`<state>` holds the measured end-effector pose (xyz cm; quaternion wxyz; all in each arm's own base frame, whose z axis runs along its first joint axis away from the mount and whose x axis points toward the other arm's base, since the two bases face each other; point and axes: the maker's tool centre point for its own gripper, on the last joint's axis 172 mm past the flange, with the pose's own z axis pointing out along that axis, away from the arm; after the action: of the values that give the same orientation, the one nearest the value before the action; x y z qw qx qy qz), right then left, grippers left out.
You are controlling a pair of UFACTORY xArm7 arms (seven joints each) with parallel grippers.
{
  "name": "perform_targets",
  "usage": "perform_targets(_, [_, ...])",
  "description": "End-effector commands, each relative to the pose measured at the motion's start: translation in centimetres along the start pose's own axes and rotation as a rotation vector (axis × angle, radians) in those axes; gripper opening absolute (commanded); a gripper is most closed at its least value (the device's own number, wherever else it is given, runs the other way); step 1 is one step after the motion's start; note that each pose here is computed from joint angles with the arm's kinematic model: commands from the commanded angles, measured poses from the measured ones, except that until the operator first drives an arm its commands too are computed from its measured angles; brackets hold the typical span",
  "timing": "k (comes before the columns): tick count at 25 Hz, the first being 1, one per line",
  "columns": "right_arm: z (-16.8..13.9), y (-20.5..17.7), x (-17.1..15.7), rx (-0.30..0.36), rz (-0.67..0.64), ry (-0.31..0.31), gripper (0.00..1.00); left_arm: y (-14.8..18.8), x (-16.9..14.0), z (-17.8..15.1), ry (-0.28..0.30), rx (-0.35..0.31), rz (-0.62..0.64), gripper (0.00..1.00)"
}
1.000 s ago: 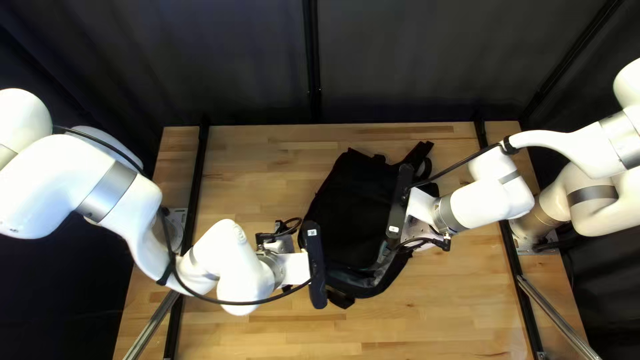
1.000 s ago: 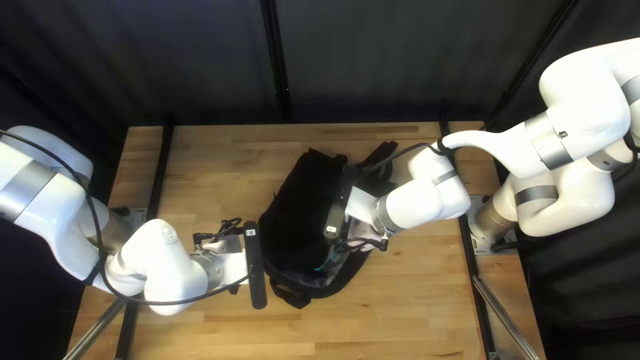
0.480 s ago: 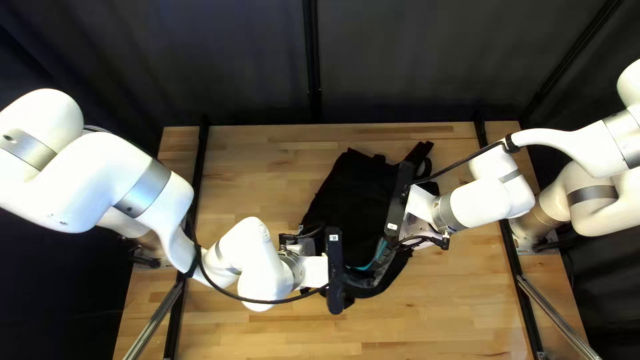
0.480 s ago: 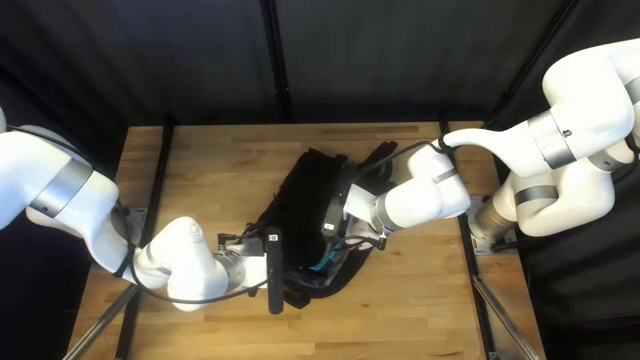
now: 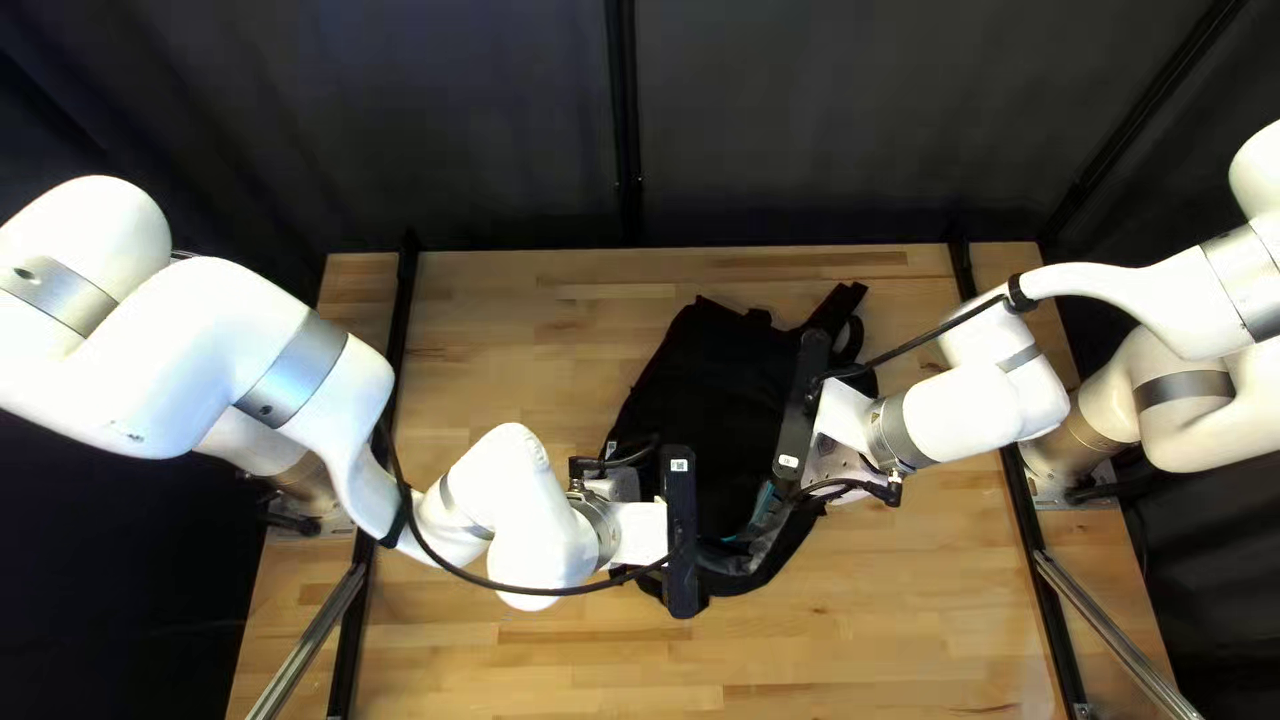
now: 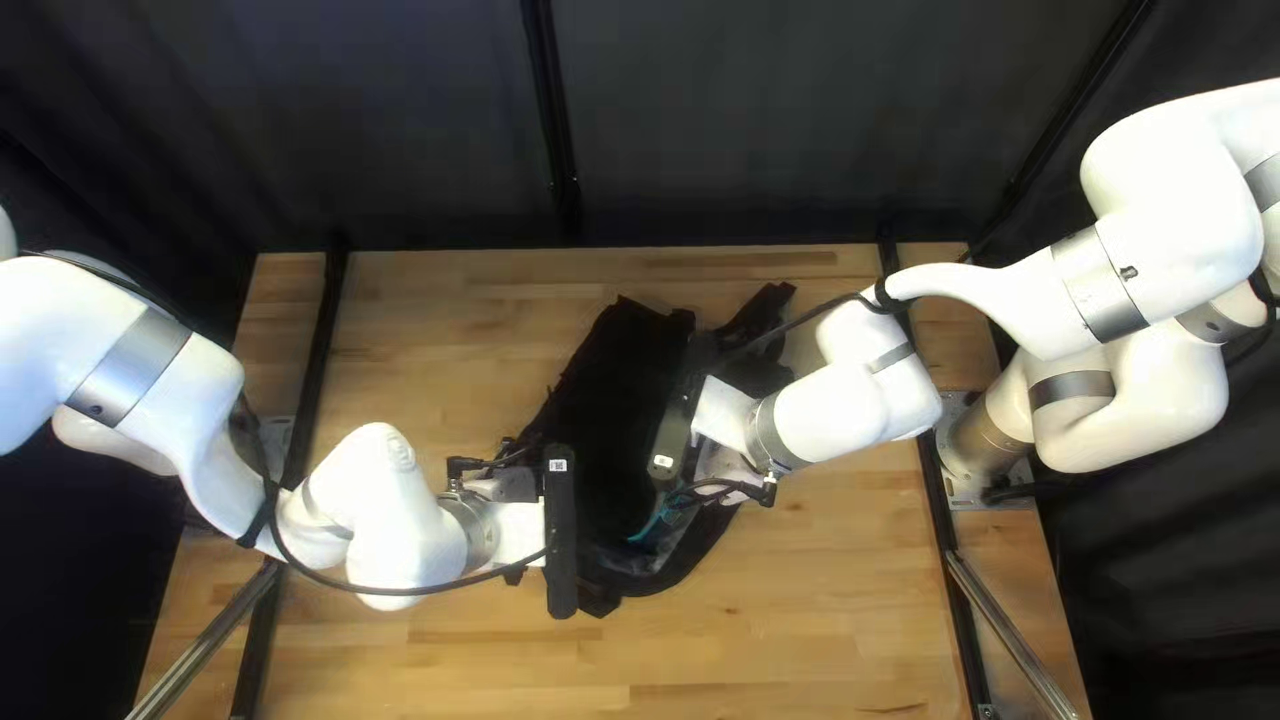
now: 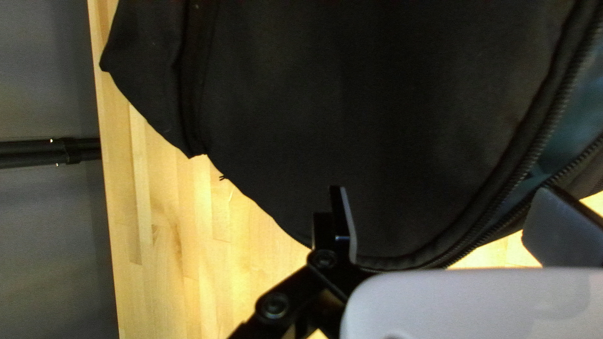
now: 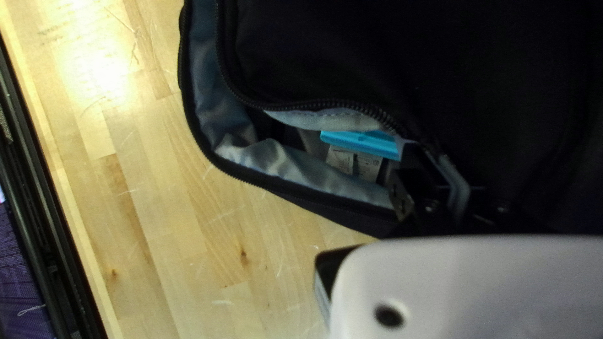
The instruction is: Remove a lunch box from a kids backpack
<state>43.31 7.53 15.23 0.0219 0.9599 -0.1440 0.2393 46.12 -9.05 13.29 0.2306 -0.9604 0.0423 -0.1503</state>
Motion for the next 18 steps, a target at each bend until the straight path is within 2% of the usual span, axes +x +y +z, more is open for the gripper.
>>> perform_targets(1, [0.0,-0.1,0.0,0.001,-0.002,0.002,0.0,-0.2,0.4,-0.2,0.003,0.001,0.001,1.0])
perform_targets(18, [-0.7,-0.6,1.8,-0.006,-0.018,0.016,0.0,0.3,0.3,1.0,0.0,-0.009,0.001,1.0])
